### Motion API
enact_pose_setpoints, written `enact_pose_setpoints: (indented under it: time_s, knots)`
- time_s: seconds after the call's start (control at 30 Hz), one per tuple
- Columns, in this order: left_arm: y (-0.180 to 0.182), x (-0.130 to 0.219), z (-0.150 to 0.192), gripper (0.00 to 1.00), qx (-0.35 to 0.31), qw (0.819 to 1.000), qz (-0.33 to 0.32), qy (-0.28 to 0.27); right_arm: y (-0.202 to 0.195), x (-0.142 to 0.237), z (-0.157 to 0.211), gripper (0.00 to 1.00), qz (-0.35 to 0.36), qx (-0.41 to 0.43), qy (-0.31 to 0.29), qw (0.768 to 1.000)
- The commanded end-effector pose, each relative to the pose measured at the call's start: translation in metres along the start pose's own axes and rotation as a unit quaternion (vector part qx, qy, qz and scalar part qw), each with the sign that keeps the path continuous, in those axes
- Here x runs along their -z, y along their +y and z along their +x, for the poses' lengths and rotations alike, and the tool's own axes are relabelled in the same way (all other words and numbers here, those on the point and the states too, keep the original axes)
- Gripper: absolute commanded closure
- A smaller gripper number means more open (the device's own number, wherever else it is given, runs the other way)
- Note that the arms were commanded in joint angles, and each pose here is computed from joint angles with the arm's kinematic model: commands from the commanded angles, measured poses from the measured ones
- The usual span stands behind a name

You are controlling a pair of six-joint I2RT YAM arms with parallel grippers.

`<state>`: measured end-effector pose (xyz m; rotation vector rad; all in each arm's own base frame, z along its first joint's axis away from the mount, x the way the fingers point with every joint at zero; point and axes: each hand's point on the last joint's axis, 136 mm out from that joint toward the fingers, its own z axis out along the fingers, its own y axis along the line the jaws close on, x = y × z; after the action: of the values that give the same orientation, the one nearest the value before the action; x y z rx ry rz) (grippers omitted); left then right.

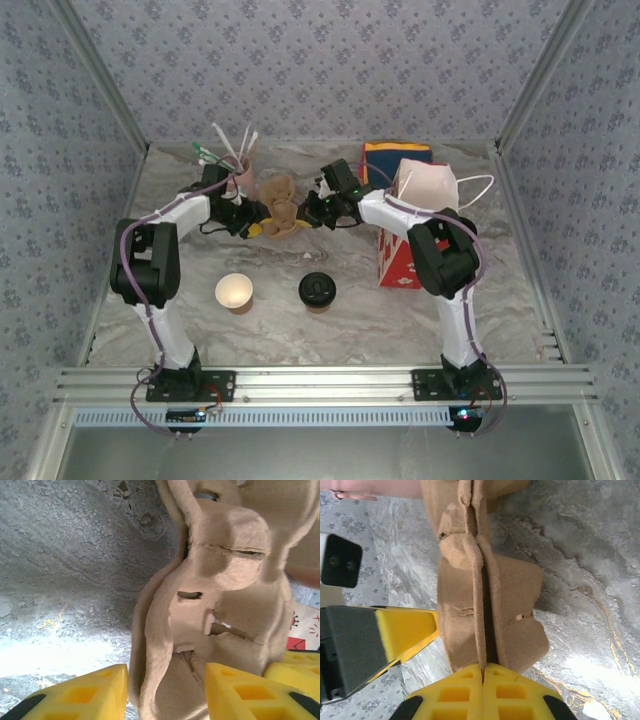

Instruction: Pack the takeout coffee

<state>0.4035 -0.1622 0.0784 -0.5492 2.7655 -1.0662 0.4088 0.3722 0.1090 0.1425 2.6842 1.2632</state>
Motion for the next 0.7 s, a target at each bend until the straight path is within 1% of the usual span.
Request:
enact_pose_setpoints:
  time_s: [0.0, 0.3, 0.5, 0.53, 0.67]
  knots:
    - [-0.022, 0.021, -0.007, 0.56, -0.026, 0.999, 0.014, -0.022, 0.014, 0.016, -0.008, 1.0, -0.017, 0.011, -0.021, 1.0]
    - [-0.022, 0.022, -0.005, 0.52, -0.027, 0.999, 0.014, -0.02, 0.015, 0.014, -0.007, 1.0, -0.029, 0.004, -0.02, 0.999]
    - [-0.018, 0.013, -0.001, 0.51, -0.03, 0.999, 0.005, -0.011, 0.019, 0.014, -0.007, 1.0, -0.042, 0.005, -0.024, 0.999]
    - [-0.017, 0.011, -0.001, 0.51, -0.033, 0.999, -0.001, -0.011, 0.018, 0.014, -0.007, 1.0, -0.041, 0.004, -0.023, 0.999]
    - [-0.013, 0.002, -0.001, 0.56, -0.039, 0.999, -0.018, -0.006, 0.019, 0.012, -0.005, 1.0, -0.041, 0.006, -0.02, 0.999]
